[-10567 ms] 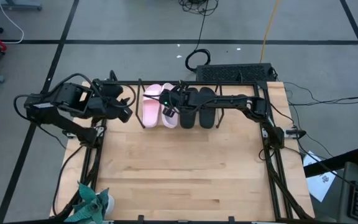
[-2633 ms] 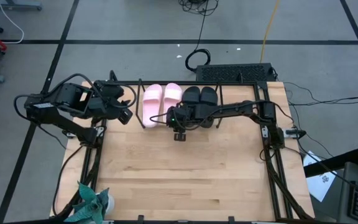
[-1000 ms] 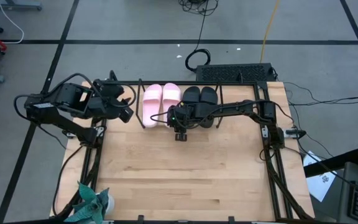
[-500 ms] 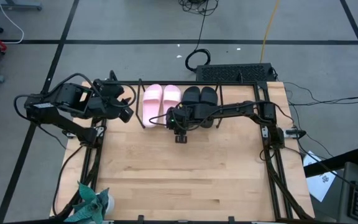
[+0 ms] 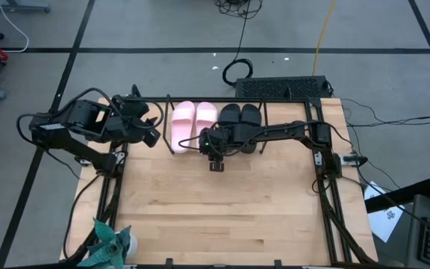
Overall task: Pick and place slides into the shelf
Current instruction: Return to Home Position
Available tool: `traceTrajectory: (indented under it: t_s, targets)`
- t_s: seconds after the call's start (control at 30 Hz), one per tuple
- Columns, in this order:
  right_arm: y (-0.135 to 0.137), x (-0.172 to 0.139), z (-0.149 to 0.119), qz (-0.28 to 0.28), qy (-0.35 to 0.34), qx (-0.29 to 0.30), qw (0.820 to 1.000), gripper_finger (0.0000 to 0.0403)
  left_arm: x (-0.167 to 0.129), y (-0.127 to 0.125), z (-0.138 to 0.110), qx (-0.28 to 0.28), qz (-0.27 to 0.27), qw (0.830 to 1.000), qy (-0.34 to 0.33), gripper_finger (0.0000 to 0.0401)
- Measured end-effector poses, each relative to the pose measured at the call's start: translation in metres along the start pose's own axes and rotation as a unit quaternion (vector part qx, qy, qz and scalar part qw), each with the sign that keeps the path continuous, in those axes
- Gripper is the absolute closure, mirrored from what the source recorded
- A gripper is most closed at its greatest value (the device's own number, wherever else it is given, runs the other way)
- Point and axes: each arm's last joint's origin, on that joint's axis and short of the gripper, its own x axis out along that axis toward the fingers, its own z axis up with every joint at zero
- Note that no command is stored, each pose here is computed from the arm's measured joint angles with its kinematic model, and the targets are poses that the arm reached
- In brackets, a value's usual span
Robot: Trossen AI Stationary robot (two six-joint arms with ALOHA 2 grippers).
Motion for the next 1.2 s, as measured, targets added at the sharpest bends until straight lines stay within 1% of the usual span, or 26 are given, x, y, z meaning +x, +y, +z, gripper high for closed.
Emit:
traceTrajectory:
  t_s: [0.13,0.33,0.4,0.5,0.6,0.7,0.8,0.9,1.0,1.1,1.13,1.2]
  targets:
    - [-0.001,-0.009,0.003,-0.001,-0.014,0.010,1.000,0.0266,0.000,0.000,0.000,0.000,0.000,1.000,0.000,0.0219]
    - [-0.003,-0.043,0.010,-0.007,-0.060,0.016,0.998,0.0266,0.000,0.000,0.000,0.003,-0.001,1.000,0.001,0.0219]
    - [-0.002,-0.061,0.013,-0.011,-0.082,0.016,0.996,0.0266,0.000,0.000,0.000,0.020,-0.001,1.000,0.001,0.0219]
    - [0.001,-0.095,0.014,-0.036,-0.113,0.012,0.993,0.0266,0.000,0.000,0.000,0.040,-0.005,0.999,0.003,0.0219]
    - [0.001,-0.140,0.013,-0.061,-0.161,0.013,0.985,0.0266,-0.004,0.004,-0.001,0.028,-0.022,0.999,0.008,0.0219]
    - [-0.001,-0.188,0.006,-0.083,-0.211,0.024,0.974,0.0266,-0.010,0.007,-0.001,0.011,-0.072,0.997,0.014,0.0219]
    - [-0.004,-0.229,-0.005,-0.087,-0.254,0.031,0.963,0.0266,-0.019,0.008,-0.001,0.008,-0.137,0.990,0.014,0.0219]
    - [-0.007,-0.264,-0.020,-0.088,-0.284,0.037,0.954,0.0266,-0.029,0.012,-0.003,0.018,-0.199,0.980,0.016,0.0219]
    - [-0.009,-0.295,-0.037,-0.089,-0.313,0.046,0.944,0.0266,-0.039,0.019,-0.008,0.030,-0.254,0.966,0.033,0.0219]
    - [-0.010,-0.322,-0.059,-0.081,-0.323,0.072,0.940,0.0266,-0.048,0.027,-0.015,0.013,-0.298,0.952,0.068,0.0219]
    - [-0.010,-0.329,-0.067,-0.077,-0.321,0.081,0.940,0.0266,-0.051,0.031,-0.018,0.005,-0.307,0.949,0.075,0.0219]
    - [-0.011,-0.343,-0.084,-0.073,-0.313,0.092,0.943,0.0266,-0.057,0.039,-0.023,0.008,-0.320,0.944,0.076,0.0219]
